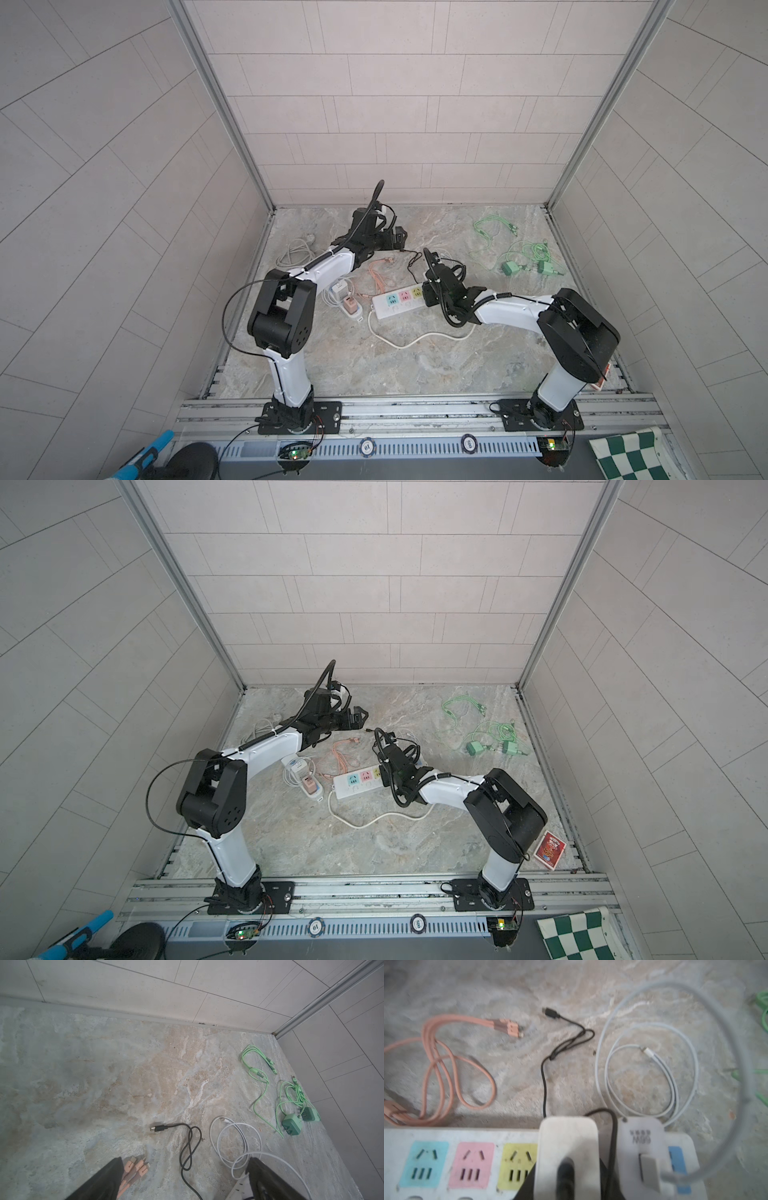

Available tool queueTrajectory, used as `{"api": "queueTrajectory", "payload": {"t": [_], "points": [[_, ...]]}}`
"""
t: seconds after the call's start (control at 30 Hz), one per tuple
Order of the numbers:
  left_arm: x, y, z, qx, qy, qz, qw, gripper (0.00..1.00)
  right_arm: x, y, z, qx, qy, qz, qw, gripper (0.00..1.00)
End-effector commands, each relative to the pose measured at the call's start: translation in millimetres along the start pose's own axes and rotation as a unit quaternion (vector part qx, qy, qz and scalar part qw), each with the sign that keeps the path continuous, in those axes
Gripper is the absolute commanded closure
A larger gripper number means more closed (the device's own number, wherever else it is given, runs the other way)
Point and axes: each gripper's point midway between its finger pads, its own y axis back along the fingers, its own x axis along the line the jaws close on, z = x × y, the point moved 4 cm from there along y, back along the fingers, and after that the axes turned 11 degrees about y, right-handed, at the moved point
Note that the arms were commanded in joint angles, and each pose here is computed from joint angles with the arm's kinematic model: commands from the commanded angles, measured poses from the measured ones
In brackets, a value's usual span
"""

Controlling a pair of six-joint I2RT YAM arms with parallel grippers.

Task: Insert the plug
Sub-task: 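Open the right gripper and lift it off the seated charger, then move the right gripper toward the green chargers while left gripper releases the cable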

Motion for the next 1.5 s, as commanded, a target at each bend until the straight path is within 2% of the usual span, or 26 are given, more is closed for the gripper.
{"api": "queueTrajectory", "payload": {"t": [0.0, 0.2, 0.37, 0.47, 0.6, 0.73, 0.9, 1.1, 1.27, 1.33, 1.47], "points": [[0, 8, -2, -0.012, 0.016, -0.008, 1.000, 0.00, -9, 8, -31, 0.093, 0.038, -0.014, 0.995, 0.57], [14, 5, -18, 0.008, 0.024, 0.017, 1.000, 0.00, -7, 32, -6, 0.074, 0.036, 0.013, 0.997, 0.50], [19, 7, -25, 0.017, 0.021, 0.027, 0.999, 0.00, -17, 75, -3, 0.047, 0.012, 0.028, 0.998, 0.49], [20, 9, -29, 0.022, 0.020, 0.029, 0.999, 0.00, -34, 105, -7, 0.028, 0.001, 0.007, 1.000, 0.47], [19, 21, -36, 0.027, 0.022, 0.025, 0.999, 0.00, -78, 135, -13, -0.011, -0.069, -0.038, 0.997, 0.42], [19, 36, -45, 0.023, 0.030, 0.026, 0.999, 0.00, -132, 141, -17, -0.022, -0.158, -0.081, 0.984, 0.41], [21, 53, -53, 0.033, 0.018, 0.036, 0.999, 0.00, -194, 116, -23, -0.001, -0.257, -0.132, 0.957, 0.38], [22, 70, -72, 0.050, 0.003, 0.033, 0.998, 0.00, -253, 64, -34, 0.046, -0.348, -0.142, 0.925, 0.39], [16, 76, -87, 0.044, -0.022, 0.038, 0.998, 0.00, -287, 25, -29, 0.073, -0.389, -0.101, 0.913, 0.40], [13, 79, -87, 0.040, -0.029, 0.035, 0.998, 0.00, -296, 10, -31, 0.090, -0.413, -0.080, 0.903, 0.41], [9, 86, -85, 0.034, -0.033, 0.031, 0.998, 0.00, -307, -14, -41, 0.130, -0.435, -0.076, 0.888, 0.43]]}}
